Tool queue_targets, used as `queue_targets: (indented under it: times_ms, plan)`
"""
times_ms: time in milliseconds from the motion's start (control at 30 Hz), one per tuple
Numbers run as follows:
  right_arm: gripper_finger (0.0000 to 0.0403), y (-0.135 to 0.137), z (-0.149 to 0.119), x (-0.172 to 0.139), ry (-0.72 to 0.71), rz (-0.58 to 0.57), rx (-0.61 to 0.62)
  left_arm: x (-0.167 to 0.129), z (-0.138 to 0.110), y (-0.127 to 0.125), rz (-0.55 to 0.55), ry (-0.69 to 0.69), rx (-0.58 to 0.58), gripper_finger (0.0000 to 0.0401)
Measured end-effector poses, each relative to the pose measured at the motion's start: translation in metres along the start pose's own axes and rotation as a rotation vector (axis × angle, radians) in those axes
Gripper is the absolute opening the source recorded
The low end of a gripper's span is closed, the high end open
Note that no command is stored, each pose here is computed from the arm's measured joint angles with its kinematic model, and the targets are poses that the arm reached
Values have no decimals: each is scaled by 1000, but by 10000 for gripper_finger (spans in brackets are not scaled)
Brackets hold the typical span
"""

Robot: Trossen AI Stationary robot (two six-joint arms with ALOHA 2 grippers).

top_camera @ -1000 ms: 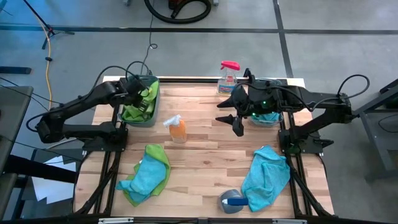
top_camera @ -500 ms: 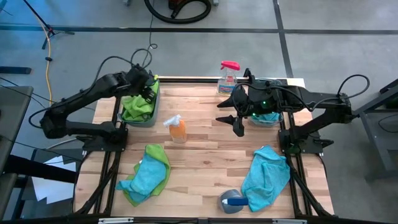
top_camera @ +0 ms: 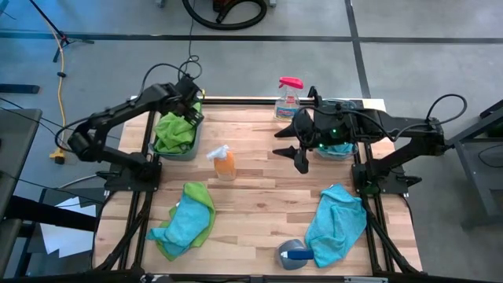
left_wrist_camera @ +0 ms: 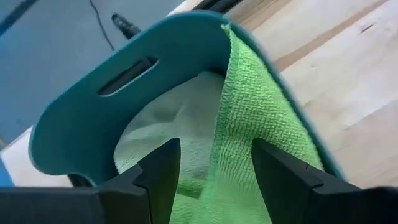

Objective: Sort microfiber towel by color & place in baskets
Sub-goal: Put the green microfiber towel into the green bin, then put the blue microfiber towel into the transparent bin

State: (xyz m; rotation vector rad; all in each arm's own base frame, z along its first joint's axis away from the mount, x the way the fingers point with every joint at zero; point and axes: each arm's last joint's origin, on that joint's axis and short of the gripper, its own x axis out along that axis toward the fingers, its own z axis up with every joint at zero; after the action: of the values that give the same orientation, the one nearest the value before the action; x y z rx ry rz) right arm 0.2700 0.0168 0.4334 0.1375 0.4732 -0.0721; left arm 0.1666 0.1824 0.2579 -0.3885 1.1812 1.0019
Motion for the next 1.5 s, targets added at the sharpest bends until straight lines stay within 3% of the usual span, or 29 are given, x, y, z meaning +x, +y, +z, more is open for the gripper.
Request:
queue_targets:
  times_ms: [333, 500, 667, 900, 1000, 1267, 1500]
  plan:
    - [248, 0, 0, 0, 0, 0, 28, 33, -22, 19, 50, 150, -59, 188]
    - [248, 0, 0, 0, 0, 0, 27, 33, -21, 25, 57, 154, -76, 188]
    - [248, 0, 0, 0, 0, 0, 25, 4, -4, 33, 57, 30, -108, 187]
    - [248, -1, 1, 0, -18, -25, -6, -69, 16, 48, 41, -246, -166, 184]
    - [248, -1, 5, 0, -62, -57, -31, -99, 14, 48, -68, -357, -144, 184]
    - [248, -2, 13, -1, -141, -138, -123, -157, -16, 22, -585, -524, -42, 184]
    - [248, -3, 13, -1, -141, -172, -160, -201, -45, -5, -842, -663, 63, 184]
